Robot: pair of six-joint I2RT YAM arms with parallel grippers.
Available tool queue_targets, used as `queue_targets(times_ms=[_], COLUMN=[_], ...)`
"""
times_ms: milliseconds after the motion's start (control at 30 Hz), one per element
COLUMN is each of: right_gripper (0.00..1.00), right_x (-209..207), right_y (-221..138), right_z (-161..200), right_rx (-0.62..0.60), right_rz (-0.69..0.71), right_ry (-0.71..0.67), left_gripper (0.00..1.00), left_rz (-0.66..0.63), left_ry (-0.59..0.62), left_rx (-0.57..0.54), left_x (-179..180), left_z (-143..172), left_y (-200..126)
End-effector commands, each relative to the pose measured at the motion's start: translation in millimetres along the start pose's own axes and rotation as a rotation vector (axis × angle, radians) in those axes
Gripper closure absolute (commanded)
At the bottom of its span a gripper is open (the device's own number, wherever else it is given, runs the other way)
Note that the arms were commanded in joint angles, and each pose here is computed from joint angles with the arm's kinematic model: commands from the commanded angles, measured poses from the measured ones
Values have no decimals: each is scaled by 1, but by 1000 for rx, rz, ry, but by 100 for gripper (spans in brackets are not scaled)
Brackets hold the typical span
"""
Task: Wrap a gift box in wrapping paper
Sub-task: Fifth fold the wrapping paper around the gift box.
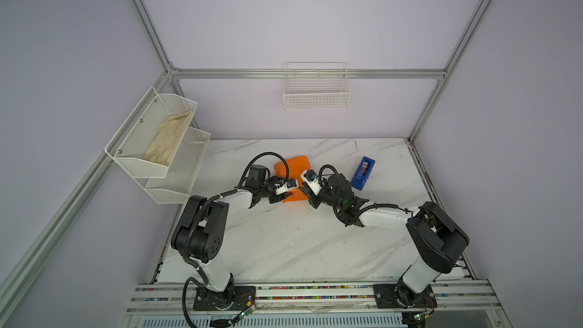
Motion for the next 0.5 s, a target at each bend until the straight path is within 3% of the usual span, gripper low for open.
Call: queue_targets(times_ms=[0,33,167,333,467], right_gripper=[96,100,100,100,100], right_x=[10,16,28,22,-9], right_y=[-8,-8,0,19,25], right_z=[16,19,41,52,47], right_rx=[62,75,123,151,128], right_rz=[-61,-99,-177,-150,-38], right_ry=[156,189,332,419,468], left_gripper=[52,52,52,52,52], left_rz=[54,54,46,45,45], left_ry=[-100,-101,-101,-109,-106], left_rx=[110,112,120,122,129], left_x=[-10,-10,-8,-8,-8], left_z=[21,21,21,23,24], left_y=[7,7,7,8,9])
Point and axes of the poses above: each gripper's point midway between its finger pads, its own y axis out along the fingers, its own x axis along the line the jaws close on, z = x × y, the point moved 3 cm from there along -y, back along the fingers, and after that the axes turned 1 degree about -y, right-handed, at the moved point
